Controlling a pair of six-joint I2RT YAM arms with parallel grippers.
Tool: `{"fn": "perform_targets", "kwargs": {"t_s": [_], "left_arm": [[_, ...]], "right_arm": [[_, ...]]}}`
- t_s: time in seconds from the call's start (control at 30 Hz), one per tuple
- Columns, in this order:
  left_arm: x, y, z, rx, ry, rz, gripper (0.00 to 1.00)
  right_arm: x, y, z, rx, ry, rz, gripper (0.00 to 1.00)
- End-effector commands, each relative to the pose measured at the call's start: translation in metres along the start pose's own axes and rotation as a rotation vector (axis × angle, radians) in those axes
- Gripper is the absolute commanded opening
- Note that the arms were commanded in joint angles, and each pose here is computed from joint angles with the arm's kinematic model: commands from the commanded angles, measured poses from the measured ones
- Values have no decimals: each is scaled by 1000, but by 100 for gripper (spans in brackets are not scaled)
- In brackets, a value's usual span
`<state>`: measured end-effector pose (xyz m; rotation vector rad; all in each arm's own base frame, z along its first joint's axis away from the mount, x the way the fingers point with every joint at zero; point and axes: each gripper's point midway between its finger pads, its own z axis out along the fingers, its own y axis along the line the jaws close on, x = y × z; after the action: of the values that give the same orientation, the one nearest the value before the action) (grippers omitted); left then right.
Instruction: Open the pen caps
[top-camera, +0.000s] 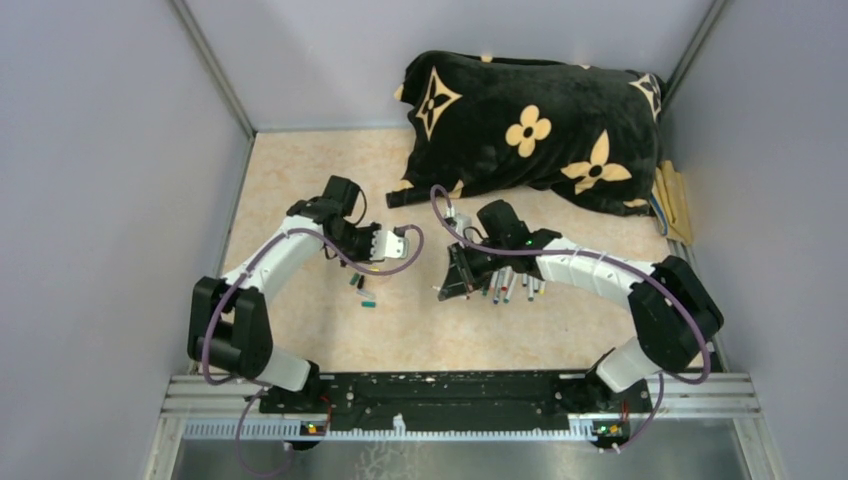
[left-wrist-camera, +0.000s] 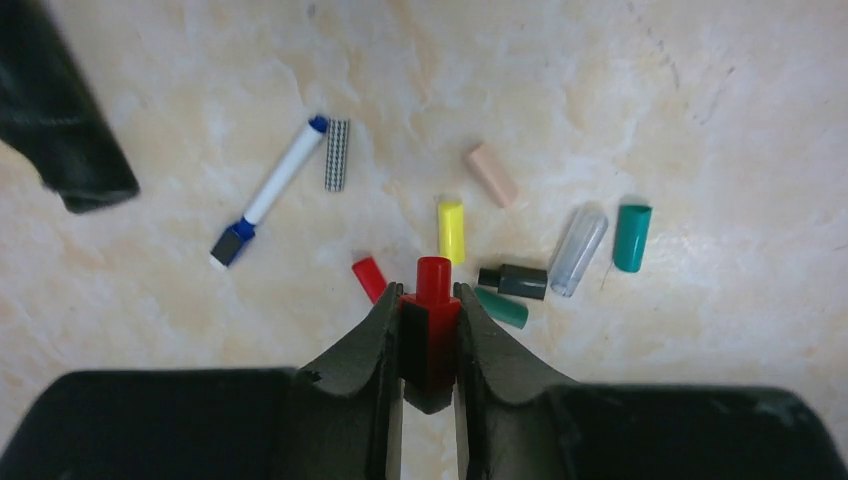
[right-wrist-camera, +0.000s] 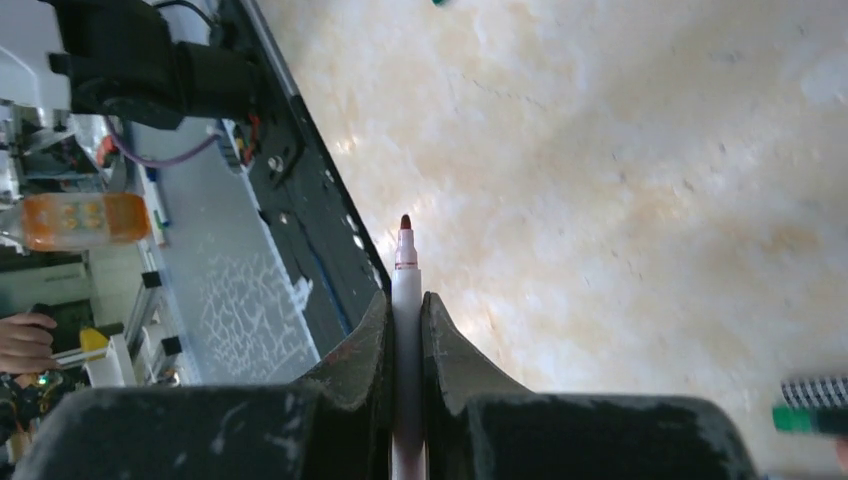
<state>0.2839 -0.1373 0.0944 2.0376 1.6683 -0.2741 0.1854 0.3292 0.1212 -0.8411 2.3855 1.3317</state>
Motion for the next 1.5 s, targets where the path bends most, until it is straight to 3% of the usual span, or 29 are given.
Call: {"fn": "perform_targets", "kwargs": {"t_s": [0.0, 0.17, 0.3, 0.47, 0.57, 0.73, 0.93, 1.27, 1.47], "left_arm": [[25, 11, -7, -4, 81, -27, 0], [22, 18, 0, -29, -8, -152, 0], [36, 29, 16, -52, -11, -298, 9], [56, 42, 22, -62, -24, -428, 12], [57, 42, 26, -55, -30, -445, 19], [57, 35, 32, -43, -44, -453, 32], [61, 28, 39, -17, -35, -470, 45], [51, 29, 30, 4, -76, -488, 46], [32, 63, -27, -72, -239, -616, 47]], "right_arm": [[2, -9, -21, 86, -30, -14, 0], [-36, -59, -38, 413, -234, 18, 0], [-59, -90, -40, 600, -387, 94, 0], [-70, -118, -21, 766, -421, 82, 0], [-70, -135, -17, 838, -443, 101, 0], [-60, -157, -9, 895, -434, 126, 1], [-48, -165, -2, 906, -403, 145, 17], [-49, -159, -18, 925, -426, 128, 21], [-97, -123, -19, 875, -481, 9, 25]]}}
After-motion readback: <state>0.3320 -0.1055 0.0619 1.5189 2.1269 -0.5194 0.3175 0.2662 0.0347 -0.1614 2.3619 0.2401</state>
